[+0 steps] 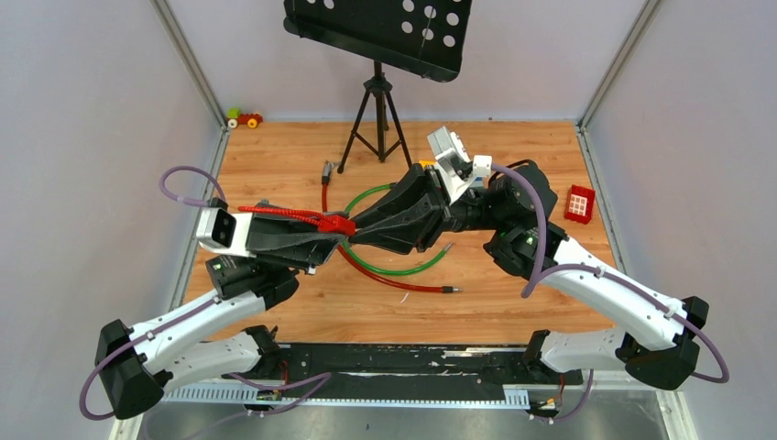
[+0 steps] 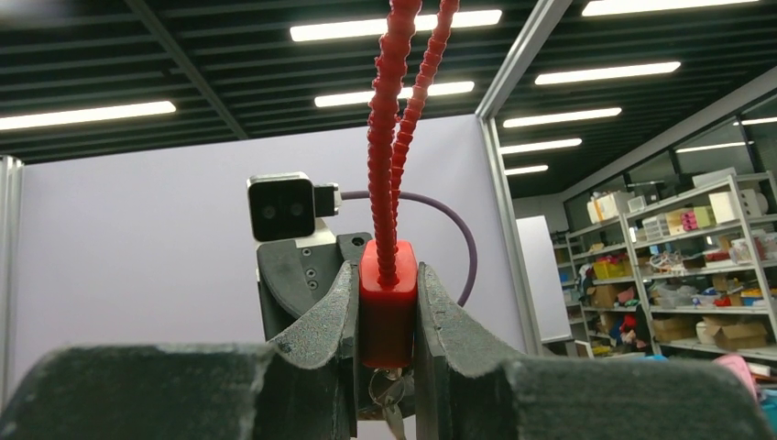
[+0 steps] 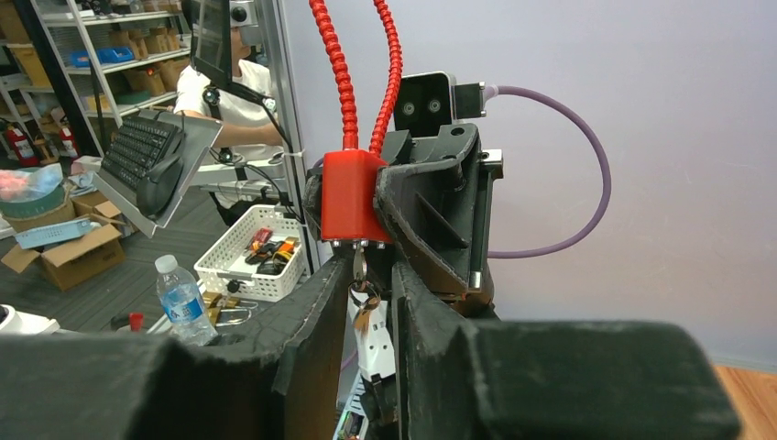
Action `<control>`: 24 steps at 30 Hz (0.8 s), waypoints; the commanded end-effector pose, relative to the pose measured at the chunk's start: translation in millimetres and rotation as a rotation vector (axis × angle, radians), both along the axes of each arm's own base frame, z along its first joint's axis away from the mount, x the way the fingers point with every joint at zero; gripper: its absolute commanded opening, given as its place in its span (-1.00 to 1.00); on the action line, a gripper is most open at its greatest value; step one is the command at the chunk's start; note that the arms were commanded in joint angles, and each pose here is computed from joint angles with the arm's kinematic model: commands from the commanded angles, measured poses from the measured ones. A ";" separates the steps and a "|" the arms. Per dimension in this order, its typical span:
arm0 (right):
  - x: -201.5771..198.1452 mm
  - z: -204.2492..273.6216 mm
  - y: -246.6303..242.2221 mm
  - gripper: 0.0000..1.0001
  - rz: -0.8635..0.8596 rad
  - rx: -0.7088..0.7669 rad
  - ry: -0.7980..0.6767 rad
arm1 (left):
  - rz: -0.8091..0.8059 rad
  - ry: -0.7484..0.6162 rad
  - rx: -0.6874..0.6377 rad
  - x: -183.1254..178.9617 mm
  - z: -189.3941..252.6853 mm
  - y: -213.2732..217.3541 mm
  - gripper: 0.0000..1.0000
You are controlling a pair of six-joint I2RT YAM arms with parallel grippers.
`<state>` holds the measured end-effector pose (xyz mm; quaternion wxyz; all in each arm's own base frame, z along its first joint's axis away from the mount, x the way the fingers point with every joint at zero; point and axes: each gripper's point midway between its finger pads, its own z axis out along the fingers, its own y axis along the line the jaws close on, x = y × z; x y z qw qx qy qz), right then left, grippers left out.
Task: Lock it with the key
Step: Lock the lock.
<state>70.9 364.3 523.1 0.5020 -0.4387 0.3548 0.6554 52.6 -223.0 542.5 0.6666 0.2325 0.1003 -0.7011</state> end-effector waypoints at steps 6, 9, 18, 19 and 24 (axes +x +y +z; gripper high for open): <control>-6.5 8.8 -4.7 -0.51 0.020 0.013 -0.012 | 0.003 -0.077 -0.102 -17.0 19.0 21.4 -1.00; -6.1 7.5 -3.9 -0.54 0.021 0.007 -0.010 | 0.005 -0.077 -0.104 -16.8 19.3 21.7 -1.00; -5.2 6.8 -2.2 -0.97 0.022 0.003 -0.003 | 0.002 -0.073 -0.099 -15.7 18.5 20.0 -1.00; -5.5 7.3 -2.3 -1.00 0.022 0.003 -0.002 | 0.001 -0.072 -0.098 -15.5 18.3 19.8 -1.00; -2.2 4.9 -2.2 -1.00 -0.010 -0.009 -0.009 | 0.004 -0.066 -0.100 -14.3 18.1 19.9 -1.00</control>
